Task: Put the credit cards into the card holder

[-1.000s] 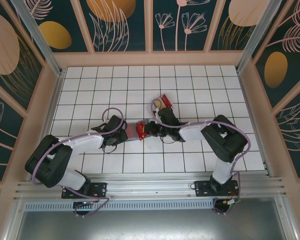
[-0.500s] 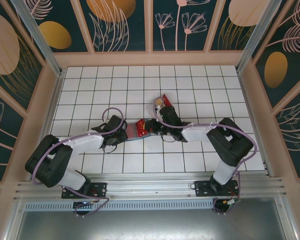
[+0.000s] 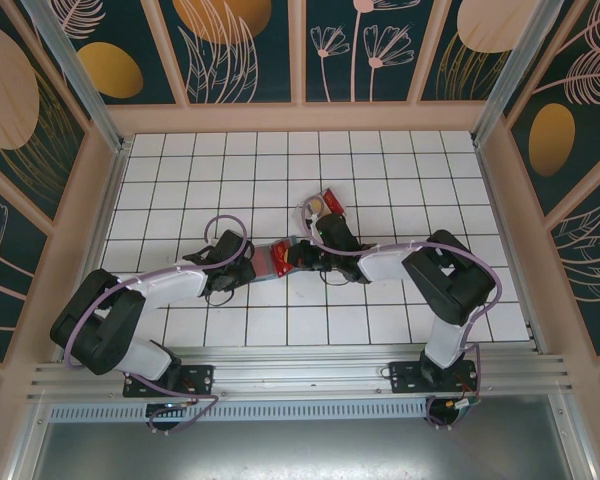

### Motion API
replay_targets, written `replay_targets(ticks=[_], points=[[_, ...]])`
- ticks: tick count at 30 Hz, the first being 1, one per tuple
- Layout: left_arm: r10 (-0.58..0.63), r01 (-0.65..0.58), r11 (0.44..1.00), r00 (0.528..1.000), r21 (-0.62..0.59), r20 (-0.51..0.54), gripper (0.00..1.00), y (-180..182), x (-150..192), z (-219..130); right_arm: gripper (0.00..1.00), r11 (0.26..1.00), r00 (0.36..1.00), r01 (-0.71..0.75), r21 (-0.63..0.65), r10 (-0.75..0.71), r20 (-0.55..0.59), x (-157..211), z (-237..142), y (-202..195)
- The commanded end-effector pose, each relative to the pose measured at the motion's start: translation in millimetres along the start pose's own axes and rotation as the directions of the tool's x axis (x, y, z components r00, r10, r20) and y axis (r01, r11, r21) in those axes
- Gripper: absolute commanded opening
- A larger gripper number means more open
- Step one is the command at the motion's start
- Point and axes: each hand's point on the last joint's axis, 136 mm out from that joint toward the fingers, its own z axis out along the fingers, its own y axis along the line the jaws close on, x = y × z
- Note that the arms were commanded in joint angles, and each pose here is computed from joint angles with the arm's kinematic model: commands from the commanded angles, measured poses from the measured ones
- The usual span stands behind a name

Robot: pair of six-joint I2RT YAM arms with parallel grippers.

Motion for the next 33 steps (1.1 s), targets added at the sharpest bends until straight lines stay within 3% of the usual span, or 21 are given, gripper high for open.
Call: replay_targets(ticks=[1, 33], points=[[-0.010, 0.009, 1.000, 0.999, -0.010, -0.045, 0.34, 6, 11, 9, 0.05, 0.999, 1.000, 0.010, -0.049, -0.009, 0.008, -6, 1, 14], [0.000, -0.001, 1.000, 0.999, -0.009, -0.042, 0.34, 3, 9, 9, 0.05, 0.999, 0.999, 0.034, -0.043, -0.035, -0.032, -13, 25, 5]])
